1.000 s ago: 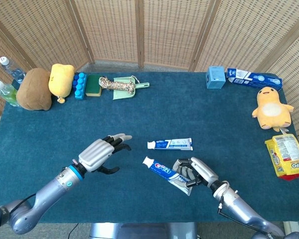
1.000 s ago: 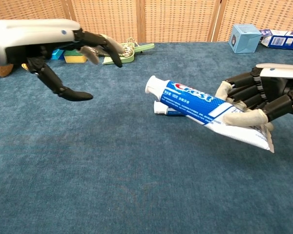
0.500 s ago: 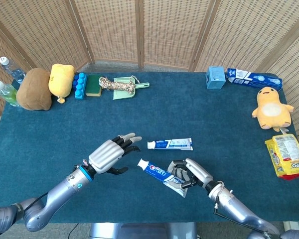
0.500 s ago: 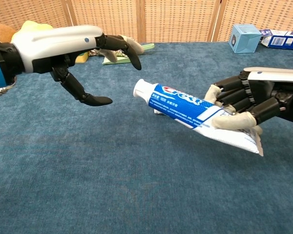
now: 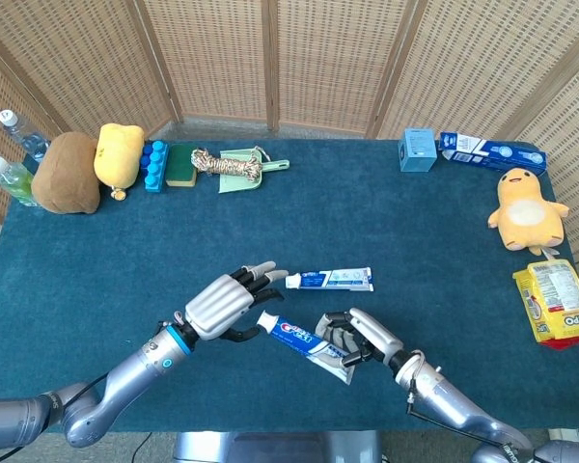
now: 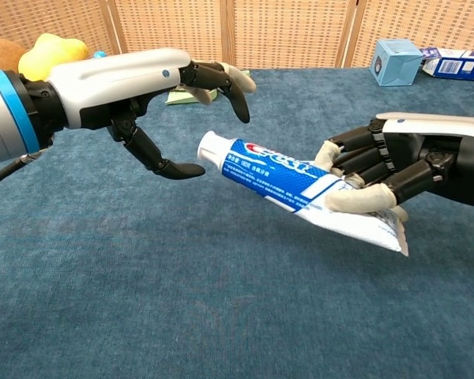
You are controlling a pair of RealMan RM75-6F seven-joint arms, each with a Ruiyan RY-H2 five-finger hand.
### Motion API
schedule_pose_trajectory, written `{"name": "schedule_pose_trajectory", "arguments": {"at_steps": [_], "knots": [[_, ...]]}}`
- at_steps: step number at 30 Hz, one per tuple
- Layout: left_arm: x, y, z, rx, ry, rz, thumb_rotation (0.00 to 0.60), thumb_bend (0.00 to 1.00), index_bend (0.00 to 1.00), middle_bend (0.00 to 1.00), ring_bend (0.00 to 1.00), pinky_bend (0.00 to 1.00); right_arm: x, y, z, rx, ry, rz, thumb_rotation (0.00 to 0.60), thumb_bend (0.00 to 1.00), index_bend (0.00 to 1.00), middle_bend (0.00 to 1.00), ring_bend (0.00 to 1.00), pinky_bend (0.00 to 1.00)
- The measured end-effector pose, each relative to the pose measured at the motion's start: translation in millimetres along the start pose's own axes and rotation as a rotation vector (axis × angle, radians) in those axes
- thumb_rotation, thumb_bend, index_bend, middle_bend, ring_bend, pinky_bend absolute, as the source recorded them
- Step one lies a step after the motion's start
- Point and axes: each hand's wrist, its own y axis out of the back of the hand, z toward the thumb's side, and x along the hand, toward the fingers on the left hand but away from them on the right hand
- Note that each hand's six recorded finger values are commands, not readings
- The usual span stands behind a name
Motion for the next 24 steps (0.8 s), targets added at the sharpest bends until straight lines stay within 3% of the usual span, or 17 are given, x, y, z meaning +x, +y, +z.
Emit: {"name": "schedule_pose_trajectory", "arguments": {"at_steps": [24], "knots": [[5.1,-4.4,4.7,-0.016,-0.018,0.024,0.6,0.3,0.41,0.18,0.08,0.18,1.5,-5.0,0.1,-0.012,-0.002,0.026,0.6,0.47,0.89,0.69,0.66,0.81]]}}
